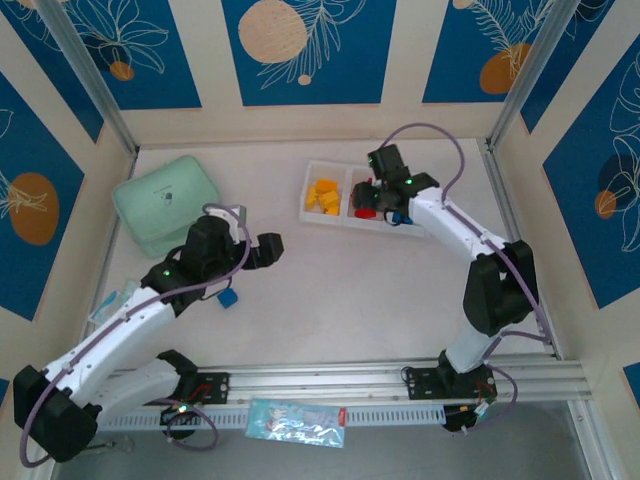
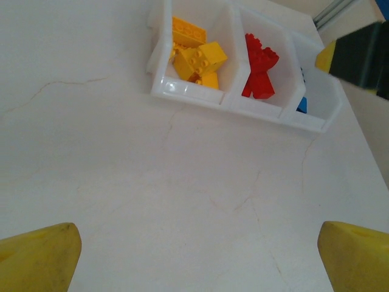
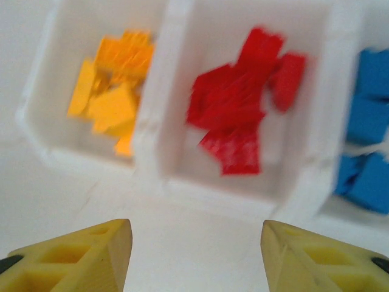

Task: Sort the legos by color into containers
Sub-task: Pick up the lego from the bottom-left of the table, then place the lego in the container.

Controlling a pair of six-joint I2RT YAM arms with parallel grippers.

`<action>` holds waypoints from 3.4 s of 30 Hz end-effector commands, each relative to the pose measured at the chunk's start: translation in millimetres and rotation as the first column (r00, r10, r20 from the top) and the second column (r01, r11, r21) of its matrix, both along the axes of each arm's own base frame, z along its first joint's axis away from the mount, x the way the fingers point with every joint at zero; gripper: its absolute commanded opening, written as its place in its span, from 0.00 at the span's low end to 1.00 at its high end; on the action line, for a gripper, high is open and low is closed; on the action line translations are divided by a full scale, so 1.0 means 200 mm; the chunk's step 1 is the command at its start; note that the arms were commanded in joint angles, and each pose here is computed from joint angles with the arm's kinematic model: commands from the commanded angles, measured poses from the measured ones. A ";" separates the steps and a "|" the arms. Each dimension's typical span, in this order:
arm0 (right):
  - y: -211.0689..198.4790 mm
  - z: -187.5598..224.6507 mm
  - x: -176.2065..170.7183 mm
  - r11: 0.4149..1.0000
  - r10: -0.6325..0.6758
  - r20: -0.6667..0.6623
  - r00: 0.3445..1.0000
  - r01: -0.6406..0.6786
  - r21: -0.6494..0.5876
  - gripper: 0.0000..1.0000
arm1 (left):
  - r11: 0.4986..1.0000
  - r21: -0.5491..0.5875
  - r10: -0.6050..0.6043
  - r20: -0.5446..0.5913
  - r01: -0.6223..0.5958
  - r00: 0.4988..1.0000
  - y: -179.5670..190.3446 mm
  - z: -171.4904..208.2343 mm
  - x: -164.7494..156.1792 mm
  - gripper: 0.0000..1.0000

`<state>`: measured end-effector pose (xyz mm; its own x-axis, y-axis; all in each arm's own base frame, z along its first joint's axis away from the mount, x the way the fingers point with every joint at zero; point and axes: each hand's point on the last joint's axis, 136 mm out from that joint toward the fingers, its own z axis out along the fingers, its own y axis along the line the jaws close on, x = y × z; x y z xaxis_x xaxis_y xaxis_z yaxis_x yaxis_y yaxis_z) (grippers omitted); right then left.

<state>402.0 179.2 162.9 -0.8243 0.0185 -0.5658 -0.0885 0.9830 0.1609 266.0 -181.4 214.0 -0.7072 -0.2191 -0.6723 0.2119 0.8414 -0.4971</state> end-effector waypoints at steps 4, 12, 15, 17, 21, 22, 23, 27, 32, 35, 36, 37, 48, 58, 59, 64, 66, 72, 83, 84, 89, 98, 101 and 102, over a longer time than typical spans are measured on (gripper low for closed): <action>0.37 -0.07 -0.28 0.982 0.181 -0.021 0.983 -0.180 0.059 0.61 | 0.996 0.062 0.071 -0.065 -0.067 0.995 0.15 -0.08 -0.11 0.99; 0.89 -0.24 -0.55 0.885 0.452 -0.017 0.892 -0.445 0.135 0.67 | 0.985 0.085 0.156 -0.087 -0.149 0.984 0.29 -0.07 -0.22 0.99; 1.05 -0.29 -0.63 0.822 0.547 0.002 0.837 -0.538 0.187 0.69 | 0.980 0.097 0.181 -0.097 -0.172 0.979 0.34 -0.04 -0.27 0.99; 1.16 -0.32 -0.68 0.767 0.615 0.037 0.788 -0.608 0.206 0.70 | 0.975 0.116 0.201 -0.100 -0.190 0.974 0.38 -0.04 -0.30 0.99; 1.28 -0.39 -0.73 0.724 0.664 0.025 0.747 -0.651 0.229 0.72 | 0.960 0.143 0.257 -0.114 -0.240 0.960 0.47 -0.03 -0.36 0.99; 1.32 -0.41 -0.76 0.706 0.682 0.022 0.731 -0.666 0.242 0.73 | 0.959 0.139 0.265 -0.113 -0.249 0.958 0.48 -0.03 -0.37 0.99; 1.35 -0.43 -0.79 0.689 0.697 0.029 0.716 -0.681 0.249 0.75 | 0.957 0.137 0.273 -0.111 -0.257 0.956 0.49 -0.03 -0.38 1.00; 1.46 -0.47 -0.84 0.665 0.716 0.034 0.697 -0.697 0.268 0.79 | 0.940 0.144 0.325 -0.108 -0.309 0.939 0.56 -0.04 -0.43 0.99; 1.58 -0.49 -0.91 0.618 0.755 0.052 0.654 -0.735 0.281 0.82 | 0.930 0.139 0.356 -0.104 -0.341 0.929 0.61 -0.03 -0.47 0.99; 1.63 -0.52 -0.92 0.624 0.754 0.038 0.656 -0.733 0.270 0.85 | 0.921 0.140 0.378 -0.102 -0.363 0.920 0.64 -0.03 -0.48 0.99; 1.64 -0.54 -0.91 0.627 0.753 0.032 0.657 -0.732 0.266 0.86 | 0.920 0.138 0.382 -0.101 -0.367 0.919 0.64 -0.03 -0.49 0.99; 1.65 -0.56 -0.91 0.626 0.757 0.027 0.653 -0.736 0.259 0.86 | 0.919 0.135 0.386 -0.099 -0.371 0.917 0.65 -0.03 -0.49 0.99; 1.73 -0.68 -0.89 0.649 0.756 -0.010 0.654 -0.749 0.135 0.87 | 0.897 0.132 0.435 -0.097 -0.422 0.895 0.70 -0.04 -0.50 0.99; 1.73 -0.73 -0.89 0.665 0.747 -0.013 0.665 -0.747 -0.007 0.70 | 0.892 0.114 0.446 -0.078 -0.437 0.891 0.71 -0.04 -0.51 0.99; 1.74 -0.72 -0.89 0.661 0.750 -0.013 0.661 -0.750 -0.003 0.67 | 0.893 0.114 0.445 -0.078 -0.435 0.892 0.71 -0.04 -0.50 0.99; 1.74 -0.70 -0.87 0.666 0.745 -0.022 0.666 -0.746 0.005 0.54 | 0.895 0.112 0.441 -0.077 -0.432 0.894 0.70 -0.03 -0.50 0.99; 1.73 -0.67 -0.88 0.667 0.745 -0.014 0.667 -0.745 0.011 0.50 | 0.897 0.110 0.436 -0.075 -0.427 0.897 0.70 -0.02 -0.50 0.99; 1.68 -0.49 -0.85 0.678 0.733 0.037 0.679 -0.734 0.043 0.43 | 0.906 0.087 0.420 -0.064 -0.414 0.905 0.68 0.00 -0.49 0.99; 1.17 -0.20 -0.68 0.833 0.542 0.071 0.837 -0.547 0.087 0.40 | 0.954 -0.025 0.298 -0.024 -0.298 0.954 0.49 0.08 -0.37 0.99; 1.11 -0.18 -0.66 0.853 0.511 0.064 0.857 -0.515 0.083 0.40 | 0.958 -0.030 0.285 -0.022 -0.285 0.958 0.46 0.08 -0.36 0.99; 0.68 -0.10 -0.51 0.946 0.314 0.036 0.949 -0.315 0.069 0.39 | 0.982 -0.041 0.183 -0.010 -0.183 0.983 0.32 0.08 -0.26 0.99; -0.08 -0.03 -0.20 0.999 -0.041 0.016 0.999 0.041 0.030 0.40 | 0.998 -0.062 0.034 0.026 -0.032 0.999 0.08 0.07 -0.07 0.99; -0.27 -0.02 -0.10 0.990 -0.137 0.011 0.991 0.137 0.024 0.40 | 0.999 -0.053 -0.004 0.028 0.005 1.000 0.02 0.05 -0.02 0.99; -0.32 -0.03 -0.07 0.987 -0.159 0.010 0.987 0.159 0.017 0.40 | 0.999 -0.051 -0.014 0.027 0.015 1.000 0.00 0.05 0.00 0.99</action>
<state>384.0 136.1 155.9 -0.7977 0.1460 -0.5851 0.0289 0.9784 0.2046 253.5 -165.9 203.6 -0.7272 -0.2664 -0.6326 0.1405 0.8443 -0.5172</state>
